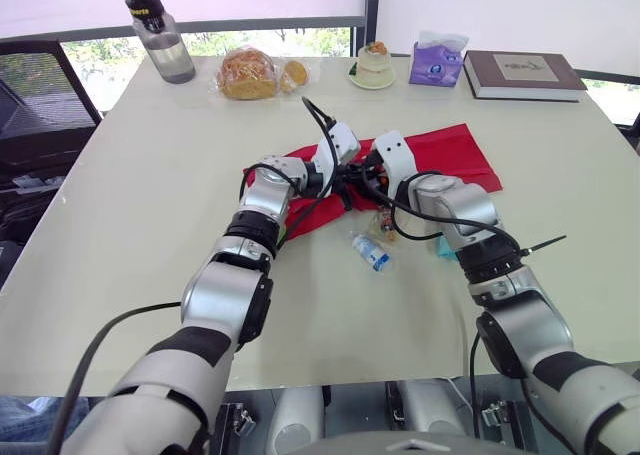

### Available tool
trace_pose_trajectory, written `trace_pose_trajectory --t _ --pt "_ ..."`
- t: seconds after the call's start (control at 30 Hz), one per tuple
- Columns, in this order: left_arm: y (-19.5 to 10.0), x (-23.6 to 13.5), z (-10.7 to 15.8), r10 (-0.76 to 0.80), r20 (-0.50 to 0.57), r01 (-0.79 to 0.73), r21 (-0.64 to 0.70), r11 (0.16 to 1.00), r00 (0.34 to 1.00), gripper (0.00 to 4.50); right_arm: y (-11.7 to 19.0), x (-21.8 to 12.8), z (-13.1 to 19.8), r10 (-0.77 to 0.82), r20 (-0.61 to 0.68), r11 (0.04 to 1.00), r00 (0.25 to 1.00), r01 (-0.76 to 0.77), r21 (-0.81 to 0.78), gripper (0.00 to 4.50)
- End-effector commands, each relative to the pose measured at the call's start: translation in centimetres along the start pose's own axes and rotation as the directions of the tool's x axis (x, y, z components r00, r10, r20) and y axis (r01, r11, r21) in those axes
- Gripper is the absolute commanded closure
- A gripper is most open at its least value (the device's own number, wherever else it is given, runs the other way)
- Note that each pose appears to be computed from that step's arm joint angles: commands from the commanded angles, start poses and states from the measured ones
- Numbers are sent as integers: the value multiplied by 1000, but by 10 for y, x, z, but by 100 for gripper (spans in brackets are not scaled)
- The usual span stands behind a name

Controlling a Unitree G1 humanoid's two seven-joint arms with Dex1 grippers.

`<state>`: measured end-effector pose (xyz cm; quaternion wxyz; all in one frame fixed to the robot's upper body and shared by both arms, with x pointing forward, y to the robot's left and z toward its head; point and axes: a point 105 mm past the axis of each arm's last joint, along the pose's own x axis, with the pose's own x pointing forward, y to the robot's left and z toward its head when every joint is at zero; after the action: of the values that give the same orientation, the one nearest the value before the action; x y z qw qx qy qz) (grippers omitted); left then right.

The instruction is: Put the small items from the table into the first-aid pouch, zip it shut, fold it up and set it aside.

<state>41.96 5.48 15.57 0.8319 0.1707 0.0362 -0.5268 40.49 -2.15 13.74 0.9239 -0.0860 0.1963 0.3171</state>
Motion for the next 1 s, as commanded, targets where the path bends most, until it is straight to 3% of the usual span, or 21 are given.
trace_pose_trajectory --t 0.03,0.37,0.47,0.6,1.0 --pt "-1 0 6 -9 24 9 6 1000 1000 450 -7 -25 22 22 108 999 994 -16 -52 195" --pt "-1 -1 5 -13 20 14 -7 1000 1000 450 -8 -63 -1 90 54 989 994 -83 -125 195" --pt "-2 1 6 -23 20 23 -5 1000 1000 450 -10 -60 -8 74 37 989 997 -68 -133 276" --pt "-2 1 8 -24 21 24 -4 1000 999 450 -14 -52 -13 44 25 989 999 -40 -140 441" --pt "-3 0 8 -29 19 29 -3 1000 999 450 -4 -12 3 64 113 980 992 -41 -194 441"
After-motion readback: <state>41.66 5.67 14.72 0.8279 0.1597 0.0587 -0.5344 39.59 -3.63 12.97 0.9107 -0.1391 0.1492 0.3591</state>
